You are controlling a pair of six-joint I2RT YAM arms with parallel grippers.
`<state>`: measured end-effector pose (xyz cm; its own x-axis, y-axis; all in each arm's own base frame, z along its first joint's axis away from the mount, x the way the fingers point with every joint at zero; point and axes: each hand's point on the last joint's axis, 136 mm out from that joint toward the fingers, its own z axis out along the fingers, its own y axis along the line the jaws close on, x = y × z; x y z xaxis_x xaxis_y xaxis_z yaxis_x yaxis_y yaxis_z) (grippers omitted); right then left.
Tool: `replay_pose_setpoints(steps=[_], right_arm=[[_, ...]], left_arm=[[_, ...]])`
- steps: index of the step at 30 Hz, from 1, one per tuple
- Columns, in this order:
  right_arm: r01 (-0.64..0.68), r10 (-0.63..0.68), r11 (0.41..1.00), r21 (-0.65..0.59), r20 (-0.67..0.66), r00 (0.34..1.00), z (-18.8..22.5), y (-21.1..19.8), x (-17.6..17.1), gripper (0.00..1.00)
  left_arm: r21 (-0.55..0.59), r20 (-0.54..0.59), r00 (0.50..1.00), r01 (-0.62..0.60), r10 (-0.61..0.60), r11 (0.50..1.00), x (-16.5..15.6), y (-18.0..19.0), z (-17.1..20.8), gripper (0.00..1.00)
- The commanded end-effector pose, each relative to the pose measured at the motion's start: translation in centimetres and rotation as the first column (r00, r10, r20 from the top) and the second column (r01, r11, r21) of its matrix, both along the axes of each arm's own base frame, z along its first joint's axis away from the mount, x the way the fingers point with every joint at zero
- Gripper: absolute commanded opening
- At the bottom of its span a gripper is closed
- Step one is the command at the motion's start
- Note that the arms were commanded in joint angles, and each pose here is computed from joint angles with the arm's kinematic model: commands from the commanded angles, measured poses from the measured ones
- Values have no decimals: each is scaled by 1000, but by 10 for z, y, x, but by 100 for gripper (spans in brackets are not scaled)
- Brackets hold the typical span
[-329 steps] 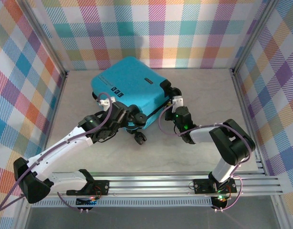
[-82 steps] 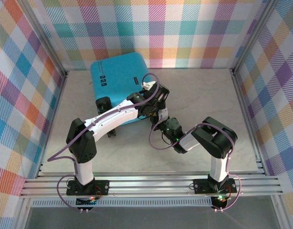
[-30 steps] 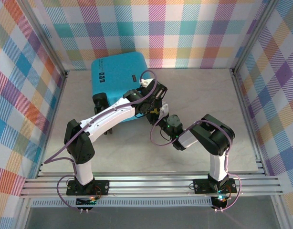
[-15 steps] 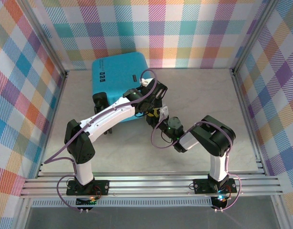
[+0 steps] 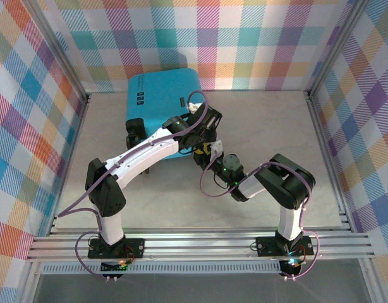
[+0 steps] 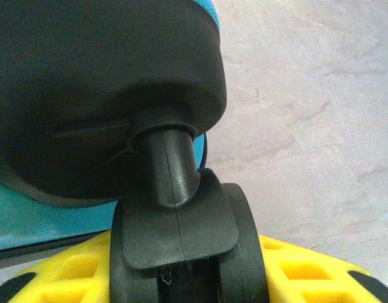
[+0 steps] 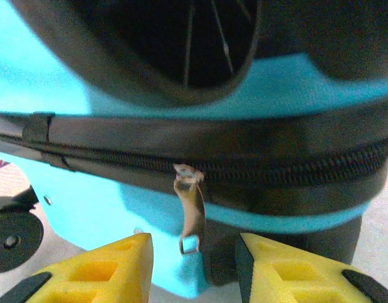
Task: Pack the luggage
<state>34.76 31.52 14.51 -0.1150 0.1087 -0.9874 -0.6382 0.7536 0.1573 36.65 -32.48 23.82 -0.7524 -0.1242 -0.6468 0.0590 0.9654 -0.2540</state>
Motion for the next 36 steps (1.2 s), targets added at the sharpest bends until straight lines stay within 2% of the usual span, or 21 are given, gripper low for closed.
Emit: replay_pose_setpoints(steps=[1,12,21,31,34,36], right_arm=[[6,-6,1000,2,53,999,14,8,8,40],[6,-5,1000,-18,48,999,12,19,20,38],[46,-45,999,-21,51,998,16,9,21,13],[77,-76,996,-32,32,997,14,-9,20,0],[70,-69,997,-35,29,997,13,-10,17,0],[62,-62,998,-29,28,998,11,-11,14,11]], left_arm=[[-215,282,959,100,-36,971,12,-30,113,9],[-227,281,958,113,-46,967,10,-32,115,9],[-223,282,959,109,-43,969,10,-30,114,9],[-217,281,959,100,-36,971,9,-27,110,9],[-219,283,958,101,-36,971,9,-27,111,9],[-221,286,958,103,-36,970,9,-27,112,9]])
